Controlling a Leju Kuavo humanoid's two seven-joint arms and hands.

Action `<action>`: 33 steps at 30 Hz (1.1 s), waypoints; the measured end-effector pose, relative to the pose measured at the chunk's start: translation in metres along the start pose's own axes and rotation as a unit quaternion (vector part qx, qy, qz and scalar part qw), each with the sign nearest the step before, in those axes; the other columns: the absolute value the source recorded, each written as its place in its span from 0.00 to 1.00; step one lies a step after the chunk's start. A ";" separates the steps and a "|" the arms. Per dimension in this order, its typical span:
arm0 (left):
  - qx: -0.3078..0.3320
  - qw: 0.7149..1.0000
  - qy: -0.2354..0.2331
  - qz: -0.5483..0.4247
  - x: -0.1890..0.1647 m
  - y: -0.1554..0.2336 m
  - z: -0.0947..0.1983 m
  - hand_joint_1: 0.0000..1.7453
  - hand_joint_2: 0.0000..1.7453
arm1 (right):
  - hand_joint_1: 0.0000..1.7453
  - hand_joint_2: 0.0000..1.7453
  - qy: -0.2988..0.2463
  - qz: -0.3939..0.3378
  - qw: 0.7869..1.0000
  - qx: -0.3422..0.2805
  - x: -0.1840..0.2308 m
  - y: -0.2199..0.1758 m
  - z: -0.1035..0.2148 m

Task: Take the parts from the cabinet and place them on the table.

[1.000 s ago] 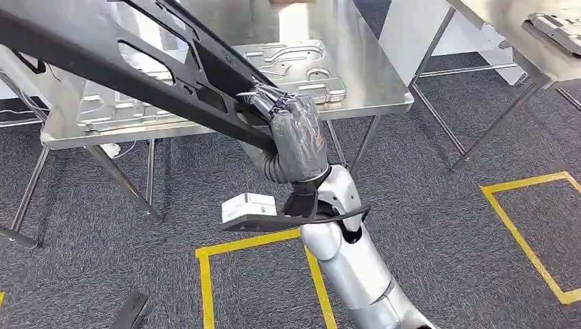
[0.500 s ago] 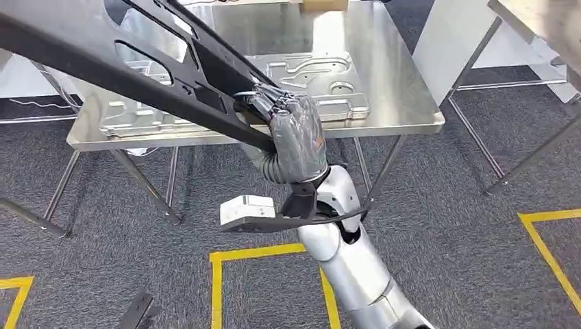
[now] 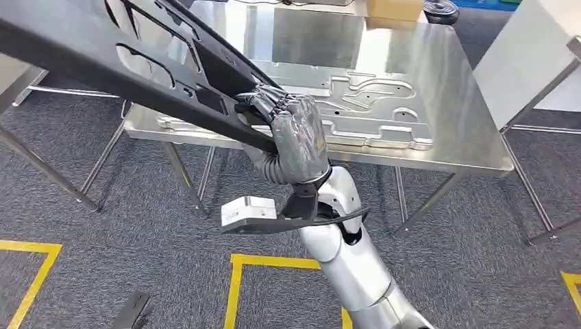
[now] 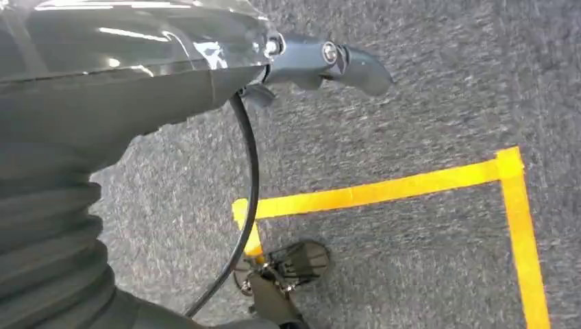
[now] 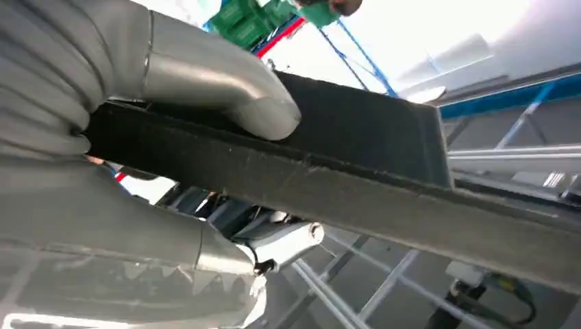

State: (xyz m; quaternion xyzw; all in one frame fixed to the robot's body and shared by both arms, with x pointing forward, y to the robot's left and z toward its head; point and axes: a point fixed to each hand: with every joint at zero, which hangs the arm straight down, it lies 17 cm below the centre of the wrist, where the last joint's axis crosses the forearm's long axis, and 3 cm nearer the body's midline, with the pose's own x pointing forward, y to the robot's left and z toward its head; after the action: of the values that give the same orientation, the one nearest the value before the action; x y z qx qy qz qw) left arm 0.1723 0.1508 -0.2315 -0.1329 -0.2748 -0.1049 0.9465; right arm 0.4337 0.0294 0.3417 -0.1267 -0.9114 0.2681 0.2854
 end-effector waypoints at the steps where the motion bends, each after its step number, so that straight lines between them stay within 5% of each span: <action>1: 0.000 1.000 0.001 0.000 -0.001 0.000 0.000 0.00 1.00 | 1.00 1.00 0.001 0.000 1.000 0.001 -0.001 0.000 0.001; 33: -0.001 1.000 0.006 -0.011 -0.003 -0.002 0.000 0.00 1.00 | 1.00 1.00 -0.005 -0.042 0.999 -0.004 0.001 -0.002 0.000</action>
State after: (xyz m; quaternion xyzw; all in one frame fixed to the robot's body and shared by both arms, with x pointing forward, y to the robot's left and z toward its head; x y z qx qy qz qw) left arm 0.1699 0.1496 -0.2328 -0.1297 -0.2703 -0.1164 0.9469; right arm 0.4325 0.0279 0.3433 -0.0884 -0.9185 0.2527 0.2909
